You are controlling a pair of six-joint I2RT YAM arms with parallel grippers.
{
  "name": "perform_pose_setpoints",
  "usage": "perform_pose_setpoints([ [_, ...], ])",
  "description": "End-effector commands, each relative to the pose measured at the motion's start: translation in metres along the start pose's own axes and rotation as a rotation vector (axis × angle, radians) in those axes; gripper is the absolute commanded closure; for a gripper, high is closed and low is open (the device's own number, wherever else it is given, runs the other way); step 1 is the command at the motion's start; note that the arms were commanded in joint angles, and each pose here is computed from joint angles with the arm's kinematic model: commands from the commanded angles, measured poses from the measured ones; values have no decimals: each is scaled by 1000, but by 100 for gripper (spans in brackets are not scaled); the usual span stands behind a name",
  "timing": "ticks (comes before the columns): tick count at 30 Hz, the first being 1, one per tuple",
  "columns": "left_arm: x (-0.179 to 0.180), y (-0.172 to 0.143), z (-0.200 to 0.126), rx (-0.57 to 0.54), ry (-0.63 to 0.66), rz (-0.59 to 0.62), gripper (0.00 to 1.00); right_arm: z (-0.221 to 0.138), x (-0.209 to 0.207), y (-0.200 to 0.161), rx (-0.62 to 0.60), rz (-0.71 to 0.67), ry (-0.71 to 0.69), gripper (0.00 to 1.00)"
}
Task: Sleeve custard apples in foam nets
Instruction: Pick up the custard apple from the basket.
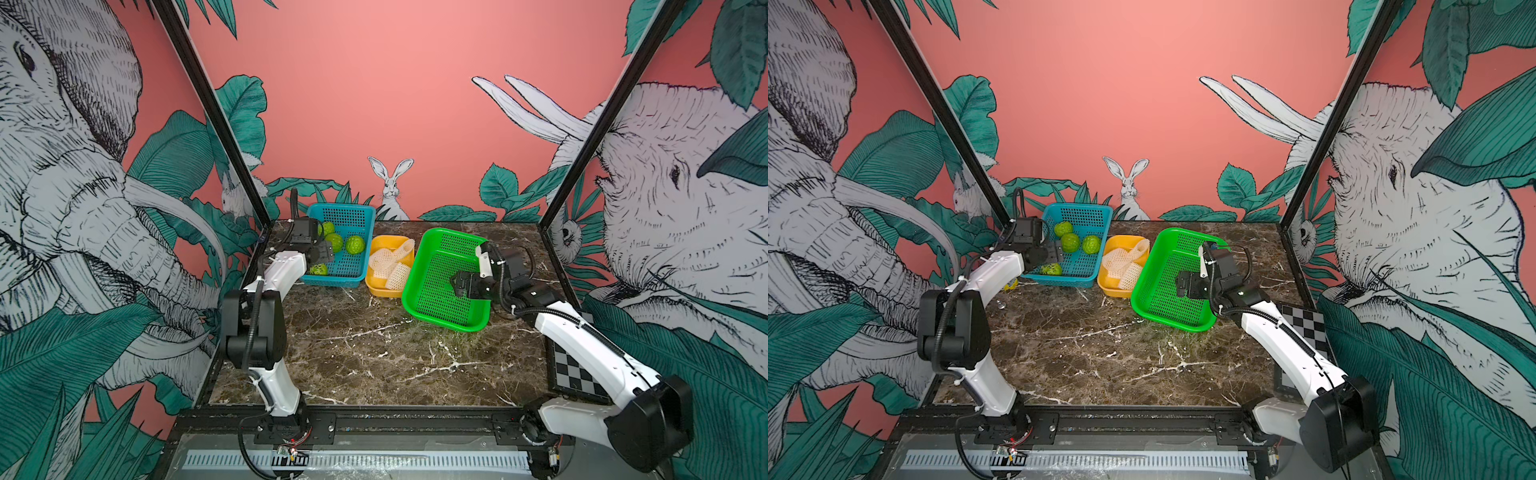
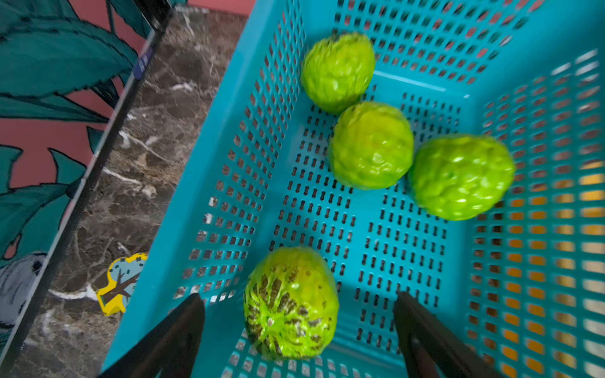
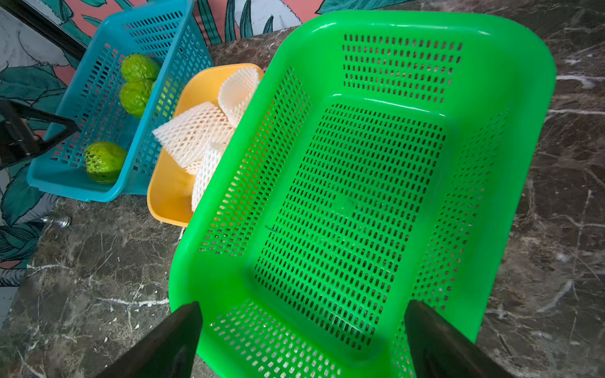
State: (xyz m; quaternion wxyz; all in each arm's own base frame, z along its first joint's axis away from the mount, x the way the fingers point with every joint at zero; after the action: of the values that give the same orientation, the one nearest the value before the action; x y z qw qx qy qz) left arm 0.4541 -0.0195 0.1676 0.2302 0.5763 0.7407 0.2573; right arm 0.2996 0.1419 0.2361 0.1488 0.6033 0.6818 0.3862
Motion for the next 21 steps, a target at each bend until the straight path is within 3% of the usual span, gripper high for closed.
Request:
perform_pose_setpoints([
  [1, 2, -12, 7, 97, 43, -5, 9, -2, 0, 0, 4, -3, -8, 1],
  [9, 3, -35, 42, 202, 83, -24, 8, -1, -8, -4, 0, -17, -65, 1],
  [14, -1, -38, 53, 208, 63, -46, 10, -1, -8, -3, 0, -25, -70, 1],
  [17, -4, -36, 56, 204, 46, -53, 19, -4, -10, -4, 1, -28, -86, 1],
  [21, -7, -32, 53, 196, 21, -51, 39, -12, -12, -3, -13, -32, -103, 1],
])
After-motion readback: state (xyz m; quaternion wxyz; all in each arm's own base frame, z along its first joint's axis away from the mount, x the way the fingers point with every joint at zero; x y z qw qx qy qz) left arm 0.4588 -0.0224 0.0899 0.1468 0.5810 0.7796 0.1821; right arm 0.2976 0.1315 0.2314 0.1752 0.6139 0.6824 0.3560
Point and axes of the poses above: each gripper's point midway between its finger pads, its own z axis out along the fingers, its own x axis along the line the jaws close on, y = z × x, the point moved 5 cm from there along -z, back along the fingers, and after that the axes turned 4 degrees about -z, right-handed, at the moved point
